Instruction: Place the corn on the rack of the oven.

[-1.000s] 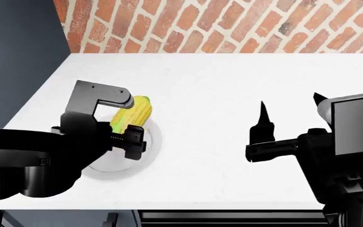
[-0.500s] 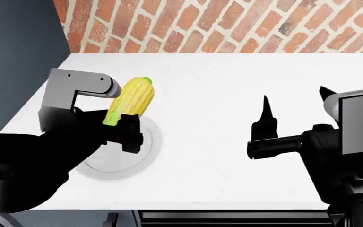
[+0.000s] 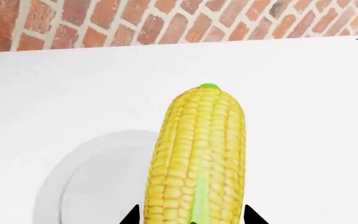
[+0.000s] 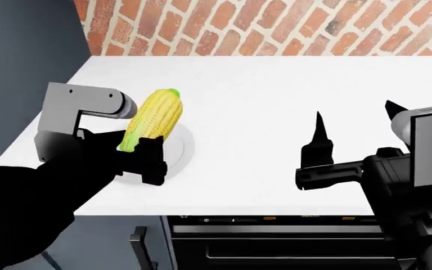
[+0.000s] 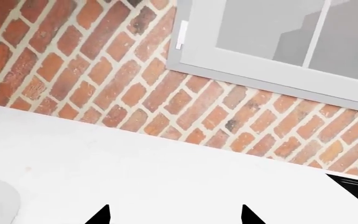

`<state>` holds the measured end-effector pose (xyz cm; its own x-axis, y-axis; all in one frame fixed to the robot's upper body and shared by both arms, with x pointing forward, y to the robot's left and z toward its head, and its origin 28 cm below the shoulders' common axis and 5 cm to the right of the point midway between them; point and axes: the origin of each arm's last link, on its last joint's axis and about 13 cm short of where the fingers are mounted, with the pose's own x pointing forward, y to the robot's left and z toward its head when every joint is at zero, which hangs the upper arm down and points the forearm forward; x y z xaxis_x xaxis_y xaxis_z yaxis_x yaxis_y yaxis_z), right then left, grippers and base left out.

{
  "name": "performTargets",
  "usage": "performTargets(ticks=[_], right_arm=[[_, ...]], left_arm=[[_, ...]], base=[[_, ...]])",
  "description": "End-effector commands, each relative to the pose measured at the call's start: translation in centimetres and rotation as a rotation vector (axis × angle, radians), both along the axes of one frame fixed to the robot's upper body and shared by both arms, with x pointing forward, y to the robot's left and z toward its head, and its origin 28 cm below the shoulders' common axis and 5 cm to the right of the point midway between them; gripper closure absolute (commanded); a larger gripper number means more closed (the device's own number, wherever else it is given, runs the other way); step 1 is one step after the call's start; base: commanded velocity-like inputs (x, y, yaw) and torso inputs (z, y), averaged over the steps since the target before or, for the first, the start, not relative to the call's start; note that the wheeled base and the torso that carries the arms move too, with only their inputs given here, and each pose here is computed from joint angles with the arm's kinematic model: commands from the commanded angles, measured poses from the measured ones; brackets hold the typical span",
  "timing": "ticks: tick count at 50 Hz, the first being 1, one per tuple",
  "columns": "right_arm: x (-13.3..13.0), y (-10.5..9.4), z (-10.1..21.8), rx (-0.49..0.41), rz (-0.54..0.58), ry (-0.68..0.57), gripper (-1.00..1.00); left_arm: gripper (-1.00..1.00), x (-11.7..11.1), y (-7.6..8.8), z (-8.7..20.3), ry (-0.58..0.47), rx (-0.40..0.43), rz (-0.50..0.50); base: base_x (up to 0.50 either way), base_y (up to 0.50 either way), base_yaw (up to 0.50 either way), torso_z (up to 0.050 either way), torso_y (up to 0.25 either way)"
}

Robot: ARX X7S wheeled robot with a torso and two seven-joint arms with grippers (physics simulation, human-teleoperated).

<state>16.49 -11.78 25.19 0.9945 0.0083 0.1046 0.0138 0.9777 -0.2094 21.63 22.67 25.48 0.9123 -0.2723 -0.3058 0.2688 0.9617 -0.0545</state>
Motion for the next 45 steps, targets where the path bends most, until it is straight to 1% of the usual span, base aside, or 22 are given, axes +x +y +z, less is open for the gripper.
performTargets(ticks=[1, 45], right_arm=[[-0.29, -0.08, -0.02, -0.001, -0.005, -0.003, -1.00], [-0.33, -0.18, -0.26, 0.004, 0.000, -0.013, -1.00]], left_arm=[[1.00, -0.13, -0.06, 0.31, -0.017, -0.010, 0.007], [1.00, 0.01, -0.16, 0.40, -0.033, -0.007, 0.006]], base=[[-0.31, 0.00, 0.00, 0.000, 0.000], [-0.32, 0.00, 0.00, 0.000, 0.000]])
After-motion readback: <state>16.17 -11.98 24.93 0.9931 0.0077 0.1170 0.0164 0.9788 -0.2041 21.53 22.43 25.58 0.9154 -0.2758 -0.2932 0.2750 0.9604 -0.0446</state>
